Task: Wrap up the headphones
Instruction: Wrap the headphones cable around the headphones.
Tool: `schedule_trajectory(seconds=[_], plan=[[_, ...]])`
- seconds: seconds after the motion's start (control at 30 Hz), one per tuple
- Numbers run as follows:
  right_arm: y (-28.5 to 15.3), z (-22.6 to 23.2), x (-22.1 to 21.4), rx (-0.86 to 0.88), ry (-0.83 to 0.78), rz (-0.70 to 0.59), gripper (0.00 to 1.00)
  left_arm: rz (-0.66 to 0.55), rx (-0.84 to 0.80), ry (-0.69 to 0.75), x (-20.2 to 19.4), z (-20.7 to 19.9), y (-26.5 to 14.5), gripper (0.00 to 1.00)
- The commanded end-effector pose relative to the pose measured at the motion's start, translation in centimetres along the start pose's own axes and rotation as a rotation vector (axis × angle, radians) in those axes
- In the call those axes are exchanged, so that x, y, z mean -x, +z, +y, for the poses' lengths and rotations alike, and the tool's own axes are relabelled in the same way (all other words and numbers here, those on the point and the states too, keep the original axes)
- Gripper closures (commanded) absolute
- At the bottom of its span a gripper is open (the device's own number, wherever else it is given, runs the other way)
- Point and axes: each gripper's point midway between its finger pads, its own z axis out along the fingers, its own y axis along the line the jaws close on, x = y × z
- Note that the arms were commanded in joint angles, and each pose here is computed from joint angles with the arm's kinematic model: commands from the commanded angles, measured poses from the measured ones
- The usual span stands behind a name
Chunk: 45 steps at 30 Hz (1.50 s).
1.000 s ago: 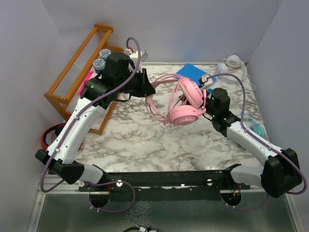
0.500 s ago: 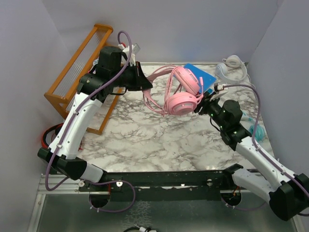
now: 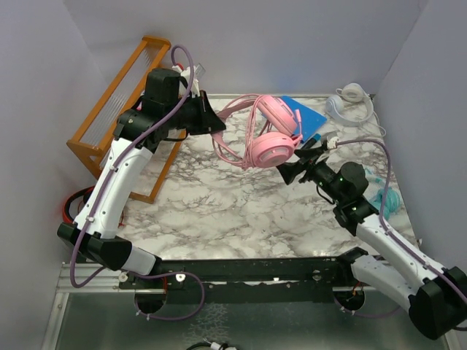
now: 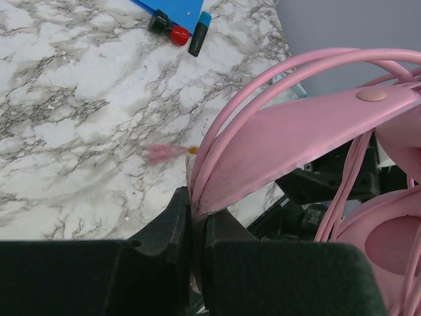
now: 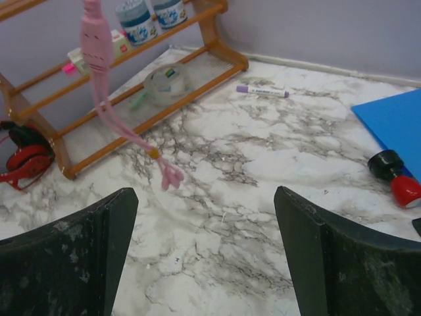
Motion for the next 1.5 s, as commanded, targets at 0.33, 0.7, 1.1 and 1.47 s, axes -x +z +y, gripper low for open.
schedule_trajectory(seconds=[0.33, 0.7, 1.1, 1.47], plan=[[4.3, 4.4, -2.0, 0.393, -0.146, -0.097, 0.52, -0.028, -0.115, -0.05, 1.1, -3.1, -1.2, 1.0], [3.3, 5.1, -2.8, 0.433, -0.153, -0.074, 0.48, -0.046, -0.096, -0.047, 1.6, -2.8, -1.0, 1.0], [-0.8, 4.2, -4.6, 0.326, -0.101, -0.057, 0.31, -0.08, -0.077, -0.045, 2.5, -2.7, -1.1, 1.0], [-0.5, 4.9, -4.0, 0.374, -0.117, -0.074, 0.27, -0.081, -0.099, -0.042, 2.4, -3.2, -1.5, 1.0]])
